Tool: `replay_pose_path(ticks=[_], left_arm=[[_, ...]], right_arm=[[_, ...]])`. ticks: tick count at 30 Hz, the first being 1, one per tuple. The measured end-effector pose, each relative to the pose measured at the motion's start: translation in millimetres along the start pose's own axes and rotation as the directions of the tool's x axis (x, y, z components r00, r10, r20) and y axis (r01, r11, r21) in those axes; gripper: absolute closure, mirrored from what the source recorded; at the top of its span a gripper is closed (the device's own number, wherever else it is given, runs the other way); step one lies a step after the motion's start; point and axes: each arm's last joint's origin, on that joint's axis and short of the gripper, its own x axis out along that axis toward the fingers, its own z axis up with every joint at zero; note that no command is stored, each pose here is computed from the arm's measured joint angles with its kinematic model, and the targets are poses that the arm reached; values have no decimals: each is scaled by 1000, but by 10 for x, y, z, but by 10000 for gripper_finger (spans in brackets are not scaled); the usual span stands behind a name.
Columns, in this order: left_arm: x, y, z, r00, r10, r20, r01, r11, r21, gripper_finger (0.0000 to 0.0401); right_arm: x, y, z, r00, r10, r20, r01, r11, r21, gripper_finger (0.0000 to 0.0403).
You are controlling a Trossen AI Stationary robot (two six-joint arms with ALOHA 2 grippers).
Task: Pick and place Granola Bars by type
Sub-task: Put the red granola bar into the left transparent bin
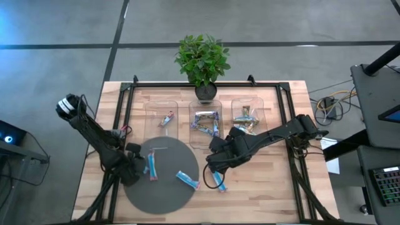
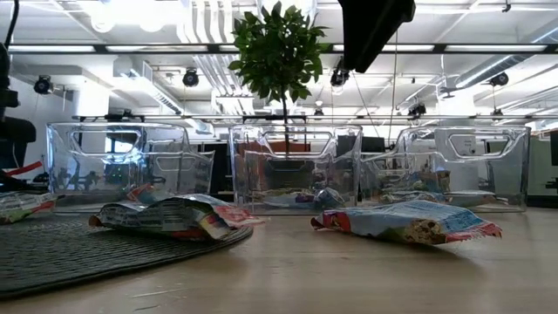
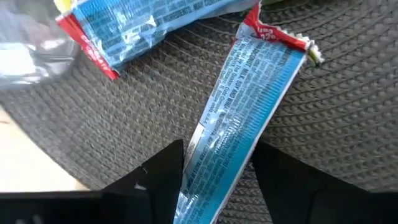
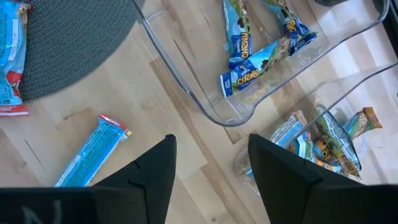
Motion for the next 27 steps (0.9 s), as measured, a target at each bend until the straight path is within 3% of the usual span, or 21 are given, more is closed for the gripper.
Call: replay_pose_path(ticks=[4, 9, 14, 17, 20, 22, 23, 24, 27], left_arm=[[-18, -39, 41, 997, -78, -13, 78, 996, -49, 237], [-77, -80, 101, 994, -111, 8, 111, 988, -107, 296], [-324, -164, 252, 987, -151, 59, 159, 972, -174, 335], [-577, -223, 386, 976, -178, 128, 205, 948, -245, 337], [-880, -235, 527, 947, -148, 284, 246, 904, -350, 337], [-1065, -166, 610, 903, -37, 427, 266, 830, -490, 337], [-1131, -100, 631, 870, 47, 490, 283, 766, -577, 337], [-1178, -17, 638, 834, 138, 534, 314, 677, -666, 337], [-1222, 286, 583, 722, 408, 559, 457, 325, -828, 337]], right_arm=[[1, -1, 1, 1000, -1, 0, 1, 1000, -3, 211], [8, -12, 13, 1000, -6, 4, 7, 1000, -17, 211], [10, -16, 18, 1000, -11, 10, 12, 1000, -26, 211], [10, -18, 22, 1000, -19, 20, 19, 999, -37, 211], [11, -21, 26, 999, -23, 26, 24, 999, -37, 211], [11, -25, 31, 998, -38, 43, 39, 999, -23, 211], [11, -27, 34, 997, -47, 53, 47, 999, -8, 211], [11, -29, 38, 997, -55, 63, 54, 998, 10, 211], [13, -39, 52, 994, -74, 86, 68, 996, 66, 211]])
